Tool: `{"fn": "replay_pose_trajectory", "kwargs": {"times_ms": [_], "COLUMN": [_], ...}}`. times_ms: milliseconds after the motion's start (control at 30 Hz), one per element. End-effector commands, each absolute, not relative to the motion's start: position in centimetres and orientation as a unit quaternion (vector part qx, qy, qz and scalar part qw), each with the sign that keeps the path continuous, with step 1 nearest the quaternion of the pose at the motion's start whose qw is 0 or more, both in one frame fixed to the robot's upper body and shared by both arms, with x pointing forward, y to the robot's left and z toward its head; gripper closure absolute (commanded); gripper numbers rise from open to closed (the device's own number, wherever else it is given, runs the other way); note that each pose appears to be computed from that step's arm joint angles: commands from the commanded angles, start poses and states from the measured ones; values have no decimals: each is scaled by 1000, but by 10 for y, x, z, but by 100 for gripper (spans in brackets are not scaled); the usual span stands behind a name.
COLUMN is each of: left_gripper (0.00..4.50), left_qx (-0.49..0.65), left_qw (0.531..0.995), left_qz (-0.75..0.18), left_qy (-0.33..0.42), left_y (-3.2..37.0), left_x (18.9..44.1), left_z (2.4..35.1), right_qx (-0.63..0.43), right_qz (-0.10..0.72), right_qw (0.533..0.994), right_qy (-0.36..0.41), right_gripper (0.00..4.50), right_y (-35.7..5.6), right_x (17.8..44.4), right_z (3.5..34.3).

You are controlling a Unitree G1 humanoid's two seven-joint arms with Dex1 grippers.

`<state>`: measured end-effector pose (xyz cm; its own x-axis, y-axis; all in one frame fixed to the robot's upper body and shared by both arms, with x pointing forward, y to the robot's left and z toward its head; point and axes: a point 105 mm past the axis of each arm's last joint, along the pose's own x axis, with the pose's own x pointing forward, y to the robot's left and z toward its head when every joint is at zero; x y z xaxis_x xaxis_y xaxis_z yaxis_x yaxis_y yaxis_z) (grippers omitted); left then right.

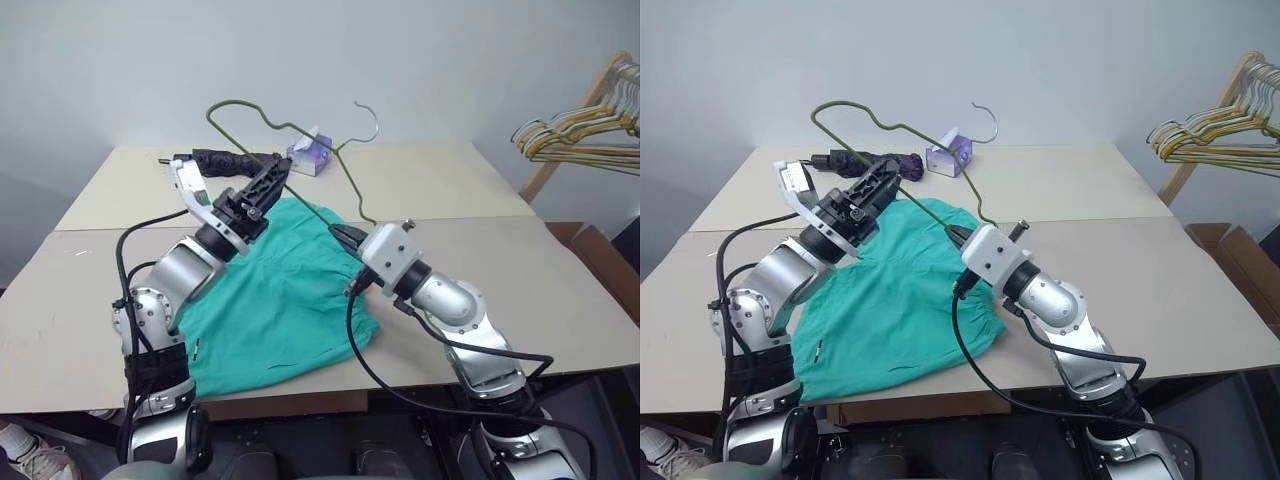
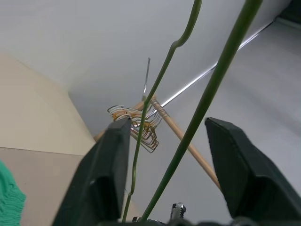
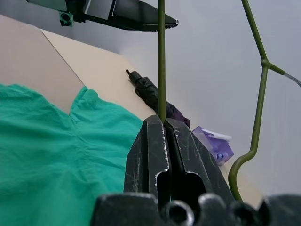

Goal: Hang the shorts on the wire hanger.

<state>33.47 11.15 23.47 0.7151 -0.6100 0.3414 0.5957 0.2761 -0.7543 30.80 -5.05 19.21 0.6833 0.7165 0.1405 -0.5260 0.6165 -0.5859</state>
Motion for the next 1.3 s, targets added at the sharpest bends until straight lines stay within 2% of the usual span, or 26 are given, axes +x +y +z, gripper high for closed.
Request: {"fn": "replay_pose_trajectory", "kwargs": {"times_ms": [33,167,200,533,667,867,967,1000,1133,1233,1300], "left_gripper": [311,432,445,445,450,450,450,450,450,450,450], "left_qx": [-451,-445,-438,-401,-382,-357,-335,-329,-292,-260,-239], "left_qw": [805,812,816,839,845,853,863,865,867,847,831], "left_qz": [-386,-379,-376,-367,-375,-380,-376,-375,-400,-458,-497], "left_qy": [-5,-2,0,-7,-22,-36,-38,-42,-54,-67,-72], "left_y": [108,107,107,106,105,111,118,124,142,153,159], "left_x": [333,336,337,339,337,338,340,341,339,328,321], "left_z": [241,238,237,233,235,238,236,238,245,256,261], "right_qx": [-272,-289,-293,-348,-348,-359,-357,-335,-187,-112,-105], "right_qz": [348,347,345,337,332,326,326,333,430,509,548], "right_qw": [870,866,865,847,850,846,846,854,873,853,830], "right_qy": [-219,-217,-217,-219,-215,-221,-225,-216,-133,-40,13], "right_gripper": [450,450,450,450,347,127,24,3,3,3,3], "right_y": [-50,-49,-49,-47,-51,-59,-64,-69,-86,-102,-110], "right_x": [302,301,302,305,308,310,312,312,307,304,300], "right_z": [206,201,200,193,196,203,209,213,225,225,219]}}
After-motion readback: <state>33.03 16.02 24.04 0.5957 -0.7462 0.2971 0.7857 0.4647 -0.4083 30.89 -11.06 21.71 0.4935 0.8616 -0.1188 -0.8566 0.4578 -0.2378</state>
